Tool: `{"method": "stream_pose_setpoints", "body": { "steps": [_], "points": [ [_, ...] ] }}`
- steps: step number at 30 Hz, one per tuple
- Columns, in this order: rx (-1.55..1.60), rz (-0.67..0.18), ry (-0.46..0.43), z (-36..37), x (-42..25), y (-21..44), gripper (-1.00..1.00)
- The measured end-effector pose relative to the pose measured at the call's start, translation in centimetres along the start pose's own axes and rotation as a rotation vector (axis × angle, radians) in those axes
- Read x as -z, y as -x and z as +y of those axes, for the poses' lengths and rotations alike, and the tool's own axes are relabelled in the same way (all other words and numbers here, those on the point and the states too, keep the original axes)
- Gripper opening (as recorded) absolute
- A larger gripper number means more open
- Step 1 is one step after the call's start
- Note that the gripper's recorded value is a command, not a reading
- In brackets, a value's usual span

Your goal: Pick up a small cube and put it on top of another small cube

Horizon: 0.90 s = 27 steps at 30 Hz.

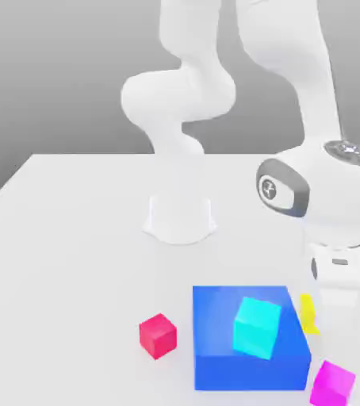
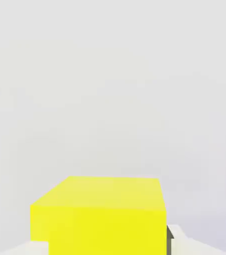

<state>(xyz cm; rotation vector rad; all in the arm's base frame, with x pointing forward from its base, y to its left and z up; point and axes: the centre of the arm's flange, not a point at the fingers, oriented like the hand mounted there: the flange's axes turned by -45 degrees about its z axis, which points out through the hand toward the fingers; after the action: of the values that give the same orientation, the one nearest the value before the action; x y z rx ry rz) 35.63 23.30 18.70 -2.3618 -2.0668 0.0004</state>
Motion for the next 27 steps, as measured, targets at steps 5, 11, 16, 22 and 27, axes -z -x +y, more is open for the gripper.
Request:
{"method": "stream_pose_setpoints", "body": {
  "steps": [5,11,16,22,27],
  "points": [
    [-0.1,0.016,-0.006,2.2,3.9,3.9,-1.0],
    [-0.289,0.034,-0.002,5.1,7.8,14.1,-1.0],
    [-0.361,0.028,0.002,5.8,7.4,18.9,-1.0],
    [-0.426,0.01,0.003,5.9,6.2,23.7,-1.0],
    [-0.459,0.017,-0.019,5.8,4.5,26.0,-1.0]
  ]
}}
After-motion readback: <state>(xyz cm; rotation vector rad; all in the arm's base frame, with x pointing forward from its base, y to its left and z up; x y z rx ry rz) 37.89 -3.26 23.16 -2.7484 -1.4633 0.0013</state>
